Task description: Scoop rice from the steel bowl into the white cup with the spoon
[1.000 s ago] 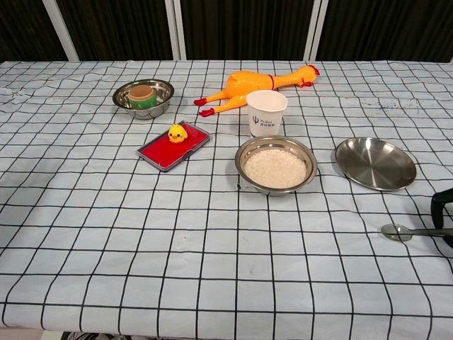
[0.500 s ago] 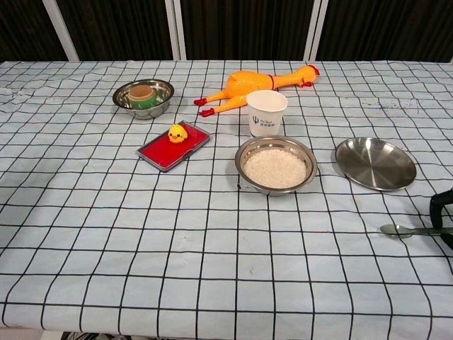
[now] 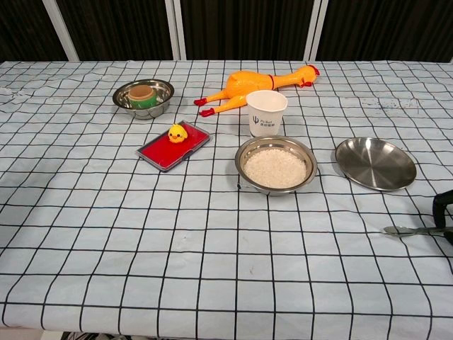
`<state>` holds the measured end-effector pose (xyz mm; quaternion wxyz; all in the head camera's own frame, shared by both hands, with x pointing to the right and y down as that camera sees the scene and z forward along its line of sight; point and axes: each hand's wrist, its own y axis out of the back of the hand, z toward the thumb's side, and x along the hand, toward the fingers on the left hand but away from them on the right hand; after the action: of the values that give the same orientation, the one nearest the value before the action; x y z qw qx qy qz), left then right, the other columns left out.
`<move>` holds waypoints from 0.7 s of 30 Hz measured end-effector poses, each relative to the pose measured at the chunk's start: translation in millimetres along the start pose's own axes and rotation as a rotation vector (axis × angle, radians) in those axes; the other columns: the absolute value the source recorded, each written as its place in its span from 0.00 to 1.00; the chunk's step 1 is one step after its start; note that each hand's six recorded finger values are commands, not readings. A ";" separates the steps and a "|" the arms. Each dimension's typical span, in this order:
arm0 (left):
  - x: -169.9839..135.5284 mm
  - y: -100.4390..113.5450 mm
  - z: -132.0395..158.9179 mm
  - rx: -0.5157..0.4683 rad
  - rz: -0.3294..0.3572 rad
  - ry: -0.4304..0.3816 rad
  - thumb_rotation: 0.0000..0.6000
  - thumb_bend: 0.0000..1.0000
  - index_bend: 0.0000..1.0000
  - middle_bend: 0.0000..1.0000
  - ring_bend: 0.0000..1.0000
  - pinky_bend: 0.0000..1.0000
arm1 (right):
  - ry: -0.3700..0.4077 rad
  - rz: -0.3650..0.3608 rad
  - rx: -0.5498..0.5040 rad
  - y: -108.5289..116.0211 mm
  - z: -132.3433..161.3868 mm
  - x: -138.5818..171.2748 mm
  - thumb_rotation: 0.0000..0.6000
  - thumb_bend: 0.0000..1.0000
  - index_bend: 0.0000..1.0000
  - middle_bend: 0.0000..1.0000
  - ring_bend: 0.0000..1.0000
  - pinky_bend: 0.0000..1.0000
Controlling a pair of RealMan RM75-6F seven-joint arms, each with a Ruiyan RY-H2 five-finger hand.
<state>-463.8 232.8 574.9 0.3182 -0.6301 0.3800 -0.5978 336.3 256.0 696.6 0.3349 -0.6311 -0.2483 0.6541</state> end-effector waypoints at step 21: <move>0.2 -0.7 0.4 -0.003 -0.004 0.001 1.00 0.02 0.00 0.00 0.00 0.00 | -0.038 -0.197 -0.056 35.0 -8.7 -6.6 1.00 0.44 0.69 1.00 1.00 1.00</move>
<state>-463.4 233.0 575.6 0.3158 -0.6309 0.3800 -0.5982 340.5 227.4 674.1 0.3750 -0.6002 -0.3338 0.6227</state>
